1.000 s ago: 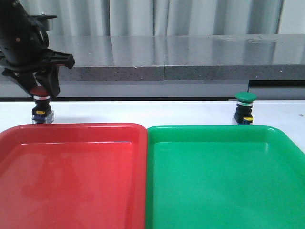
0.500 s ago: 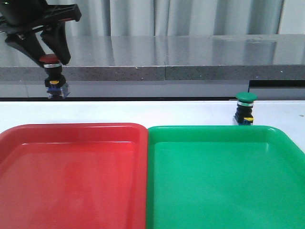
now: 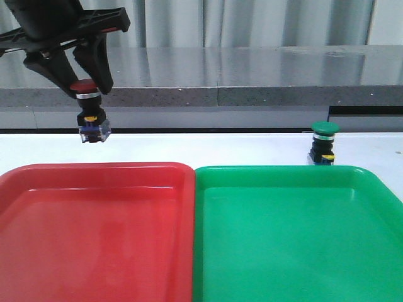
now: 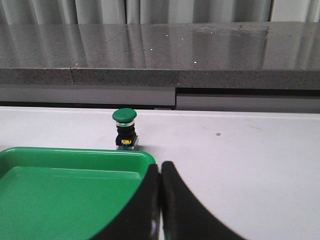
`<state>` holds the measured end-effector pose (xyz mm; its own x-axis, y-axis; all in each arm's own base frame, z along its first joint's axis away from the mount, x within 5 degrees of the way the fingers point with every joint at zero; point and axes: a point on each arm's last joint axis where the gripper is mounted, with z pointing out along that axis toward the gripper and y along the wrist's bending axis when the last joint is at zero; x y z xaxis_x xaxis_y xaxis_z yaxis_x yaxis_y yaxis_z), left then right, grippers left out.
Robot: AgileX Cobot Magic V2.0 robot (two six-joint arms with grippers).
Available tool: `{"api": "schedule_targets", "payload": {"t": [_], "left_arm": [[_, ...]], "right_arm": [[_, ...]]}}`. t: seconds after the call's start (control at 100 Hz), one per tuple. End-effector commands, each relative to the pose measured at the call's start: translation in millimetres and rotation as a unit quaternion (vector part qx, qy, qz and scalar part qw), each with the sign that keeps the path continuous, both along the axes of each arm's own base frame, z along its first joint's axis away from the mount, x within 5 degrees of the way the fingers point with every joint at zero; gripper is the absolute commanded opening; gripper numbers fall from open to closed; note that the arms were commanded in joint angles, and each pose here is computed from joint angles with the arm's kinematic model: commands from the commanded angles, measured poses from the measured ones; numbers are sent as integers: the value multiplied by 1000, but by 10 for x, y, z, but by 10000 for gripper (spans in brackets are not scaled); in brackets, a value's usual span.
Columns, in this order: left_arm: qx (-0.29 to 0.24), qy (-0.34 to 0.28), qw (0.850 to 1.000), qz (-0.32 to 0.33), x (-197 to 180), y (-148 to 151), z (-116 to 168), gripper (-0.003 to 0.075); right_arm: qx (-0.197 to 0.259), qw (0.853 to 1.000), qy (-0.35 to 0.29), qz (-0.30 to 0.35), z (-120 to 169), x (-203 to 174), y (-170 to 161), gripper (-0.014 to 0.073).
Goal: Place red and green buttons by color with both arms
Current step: 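Carry the red button forward and lower it into the red tray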
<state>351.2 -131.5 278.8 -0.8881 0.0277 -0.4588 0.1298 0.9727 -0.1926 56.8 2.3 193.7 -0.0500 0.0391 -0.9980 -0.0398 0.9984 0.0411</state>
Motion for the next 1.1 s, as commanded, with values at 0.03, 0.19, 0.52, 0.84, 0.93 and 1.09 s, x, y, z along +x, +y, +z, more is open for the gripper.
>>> {"api": "schedule_targets", "payload": {"t": [0.03, 0.19, 0.52, 0.84, 0.93, 1.09], "left_arm": [[-34, -60, 998, 12, -146, 11, 274, 188], [-36, -49, 998, 11, -293, -10, 153, 188], [-35, -33, 999, 8, -433, -77, -152, 188], [-35, -39, 999, 12, -462, -56, -360, 188], [-34, -37, 999, 13, -481, -46, -411, 188], [-34, -39, 999, 15, -500, -35, -480, 188]], "right_arm": [[-1, 998, -59, -4, 136, -25, -5, -110], [-1, 998, -59, -4, 136, -25, -5, -110], [-1, 998, -59, -4, 136, -25, -5, -110], [-1, 998, -59, -4, 136, -25, -5, -110], [-1, 998, -59, -4, 136, -25, -5, -110], [-1, 998, -59, -4, 136, -25, -5, -110]]}}
